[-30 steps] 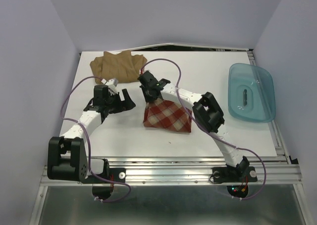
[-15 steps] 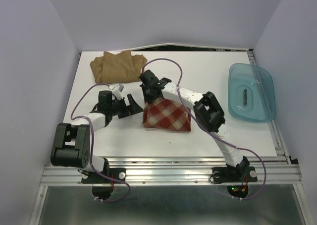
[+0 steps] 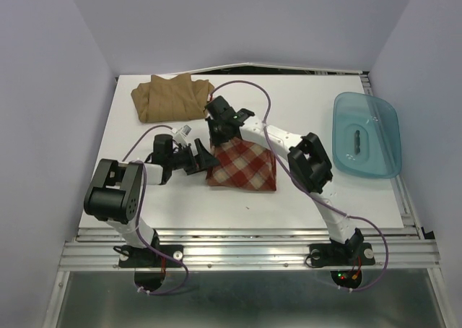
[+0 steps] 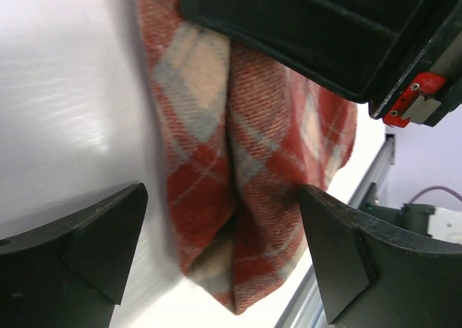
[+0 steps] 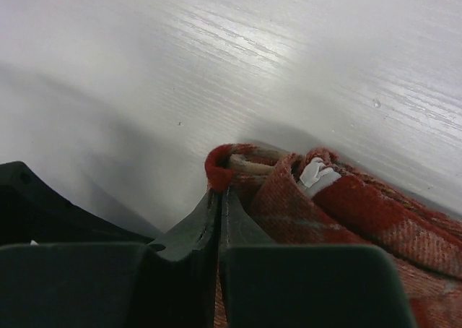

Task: Fold and stack the skirts
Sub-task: Fold the skirt, then neatly place the folded skirt to the corner

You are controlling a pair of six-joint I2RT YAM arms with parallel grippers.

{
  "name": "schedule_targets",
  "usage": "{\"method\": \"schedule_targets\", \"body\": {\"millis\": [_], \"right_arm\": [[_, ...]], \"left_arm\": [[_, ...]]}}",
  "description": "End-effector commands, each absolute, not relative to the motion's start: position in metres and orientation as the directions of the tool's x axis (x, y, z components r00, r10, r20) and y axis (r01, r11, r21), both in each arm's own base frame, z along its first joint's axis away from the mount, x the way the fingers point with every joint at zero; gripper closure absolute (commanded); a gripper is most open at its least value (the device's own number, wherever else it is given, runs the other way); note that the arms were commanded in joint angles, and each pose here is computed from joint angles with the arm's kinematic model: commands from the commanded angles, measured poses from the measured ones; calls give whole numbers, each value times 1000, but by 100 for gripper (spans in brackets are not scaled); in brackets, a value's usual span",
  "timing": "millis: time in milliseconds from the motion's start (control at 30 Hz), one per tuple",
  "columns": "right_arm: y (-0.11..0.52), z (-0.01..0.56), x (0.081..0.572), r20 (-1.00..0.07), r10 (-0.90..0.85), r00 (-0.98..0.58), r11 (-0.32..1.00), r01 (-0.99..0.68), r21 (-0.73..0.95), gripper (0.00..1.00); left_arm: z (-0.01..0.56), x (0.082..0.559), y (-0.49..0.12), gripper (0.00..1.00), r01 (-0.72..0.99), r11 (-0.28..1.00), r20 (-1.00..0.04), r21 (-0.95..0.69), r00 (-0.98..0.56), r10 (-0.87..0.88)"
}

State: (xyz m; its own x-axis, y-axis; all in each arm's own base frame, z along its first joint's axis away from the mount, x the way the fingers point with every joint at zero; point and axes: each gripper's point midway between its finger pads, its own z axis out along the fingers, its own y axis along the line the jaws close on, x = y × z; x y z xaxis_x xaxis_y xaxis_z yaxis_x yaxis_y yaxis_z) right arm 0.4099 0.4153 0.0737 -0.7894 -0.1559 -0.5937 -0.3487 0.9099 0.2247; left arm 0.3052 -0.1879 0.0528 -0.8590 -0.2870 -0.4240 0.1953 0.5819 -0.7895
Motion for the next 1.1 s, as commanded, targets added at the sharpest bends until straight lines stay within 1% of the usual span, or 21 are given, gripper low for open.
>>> {"method": "schedule_targets", "body": {"millis": [0,267,433,600,767,800,900,967,1000,1033,1067], "right_arm": [[424,127,425,-662,-74,-746,886,-354,299,99],[419,135,439,-676,-41,-736,890,-334,310,99],[409,147,458,-694,7,-720,895,-306,326,99],[401,155,470,-695,51,-717,889,-285,358,99],[393,152,479,-690,75,-720,887,-268,376,99],[394,148,476,-679,70,-731,884,-270,382,99],[401,142,469,-654,67,-754,862,-286,418,99],[404,137,466,-642,62,-764,851,-296,434,98],[405,137,466,-642,56,-764,848,-303,435,91],[401,137,471,-647,61,-760,852,-298,430,74],[401,144,474,-662,60,-747,850,-309,425,65]], "left_arm": [[69,302,-207,1,255,485,-426,-837,-859,-284],[58,307,-212,2,204,466,-376,-861,-873,-310],[44,310,-214,14,167,483,-350,-859,-881,-318],[37,321,-218,20,159,512,-365,-844,-871,-330],[40,336,-222,34,169,518,-388,-838,-854,-347],[43,342,-222,40,172,518,-394,-838,-848,-356],[48,355,-224,50,184,519,-412,-835,-833,-368],[43,362,-225,70,184,523,-415,-832,-832,-368],[47,370,-227,78,195,520,-425,-832,-827,-369],[39,370,-226,95,160,538,-400,-828,-840,-366],[36,374,-223,100,148,566,-406,-811,-839,-362]]}}
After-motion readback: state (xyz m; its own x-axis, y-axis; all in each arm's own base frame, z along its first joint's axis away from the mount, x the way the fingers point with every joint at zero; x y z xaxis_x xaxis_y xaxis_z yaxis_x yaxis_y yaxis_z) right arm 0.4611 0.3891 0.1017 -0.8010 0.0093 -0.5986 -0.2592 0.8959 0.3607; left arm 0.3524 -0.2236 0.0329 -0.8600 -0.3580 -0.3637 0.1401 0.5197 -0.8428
